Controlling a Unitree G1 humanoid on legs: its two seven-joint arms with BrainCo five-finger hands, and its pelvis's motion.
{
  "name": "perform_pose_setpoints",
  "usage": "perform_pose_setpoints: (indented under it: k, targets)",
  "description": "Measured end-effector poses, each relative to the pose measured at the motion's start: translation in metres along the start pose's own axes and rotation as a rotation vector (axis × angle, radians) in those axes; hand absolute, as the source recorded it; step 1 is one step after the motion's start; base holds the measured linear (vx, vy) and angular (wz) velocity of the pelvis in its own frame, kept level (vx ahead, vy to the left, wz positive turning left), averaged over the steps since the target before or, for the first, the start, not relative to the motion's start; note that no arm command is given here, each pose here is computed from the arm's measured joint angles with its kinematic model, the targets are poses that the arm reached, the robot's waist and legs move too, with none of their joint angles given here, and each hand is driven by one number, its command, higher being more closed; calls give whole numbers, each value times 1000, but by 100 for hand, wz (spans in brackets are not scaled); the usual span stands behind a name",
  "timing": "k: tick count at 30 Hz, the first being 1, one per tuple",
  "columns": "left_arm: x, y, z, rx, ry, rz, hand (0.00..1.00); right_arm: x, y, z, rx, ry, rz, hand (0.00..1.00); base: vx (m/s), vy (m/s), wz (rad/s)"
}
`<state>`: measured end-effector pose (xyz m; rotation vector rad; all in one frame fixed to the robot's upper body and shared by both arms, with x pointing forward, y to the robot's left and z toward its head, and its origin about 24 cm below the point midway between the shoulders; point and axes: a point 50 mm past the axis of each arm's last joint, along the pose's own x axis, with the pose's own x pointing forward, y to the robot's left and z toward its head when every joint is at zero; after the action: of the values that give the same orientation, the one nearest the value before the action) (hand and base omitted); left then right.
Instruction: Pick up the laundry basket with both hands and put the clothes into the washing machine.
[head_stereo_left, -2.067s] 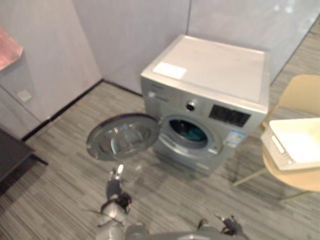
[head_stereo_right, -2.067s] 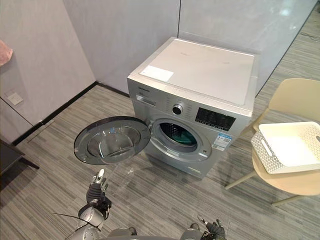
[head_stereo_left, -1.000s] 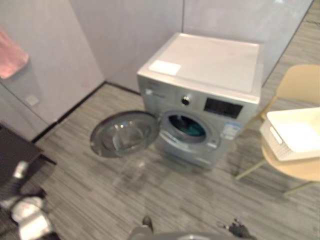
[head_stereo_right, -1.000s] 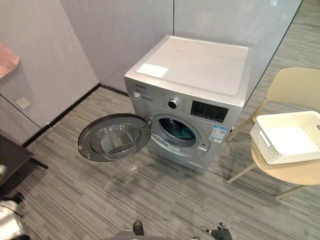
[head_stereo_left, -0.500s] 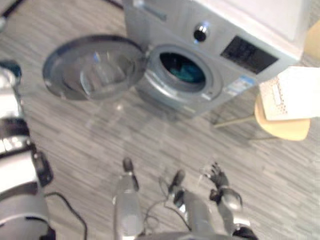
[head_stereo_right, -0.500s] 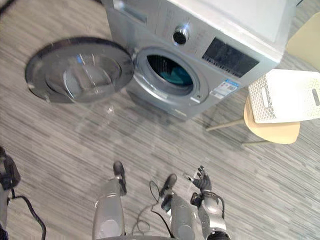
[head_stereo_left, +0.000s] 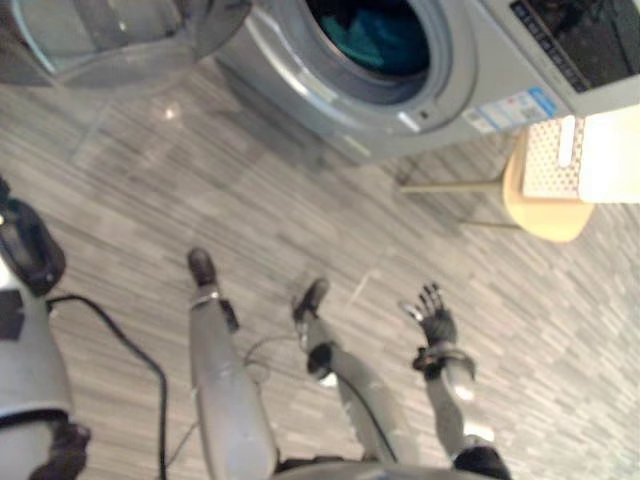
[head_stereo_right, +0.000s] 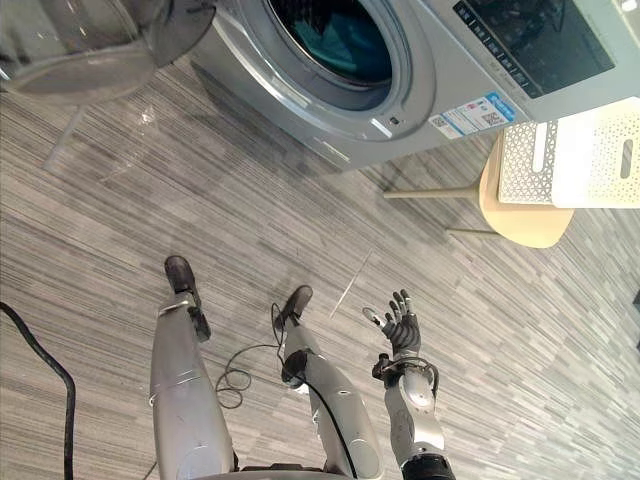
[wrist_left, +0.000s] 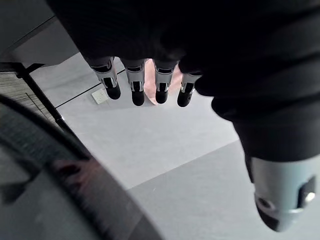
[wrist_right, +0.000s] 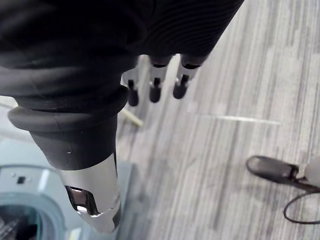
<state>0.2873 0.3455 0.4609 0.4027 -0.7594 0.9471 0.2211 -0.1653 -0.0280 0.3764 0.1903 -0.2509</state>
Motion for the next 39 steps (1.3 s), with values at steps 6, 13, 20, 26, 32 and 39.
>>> perform_pose_setpoints:
  k: [6,13,20,26,32,39]
  targets:
    - [7,18,15,41,-57,53,0,-8,2,10,51,-47,32,0,115,-14,-19]
    - [12,39,34,84,-120,113,0,-19,10,36,147,-160,116,0,76,35,-15]
    - [16,58,29,96,-101,96,0,-26,7,33,142,-136,134,0,79,52,-11]
    - [2,84,-49,25,151,23,0,-26,9,27,123,-66,189,0,121,59,-3]
    - [-57,29,-139,146,379,-203,0,-29,5,19,80,-9,222,0,131,111,24]
    - [-345,-6,-296,313,1035,-848,0,-35,-21,-23,-95,198,160,0,69,111,31]
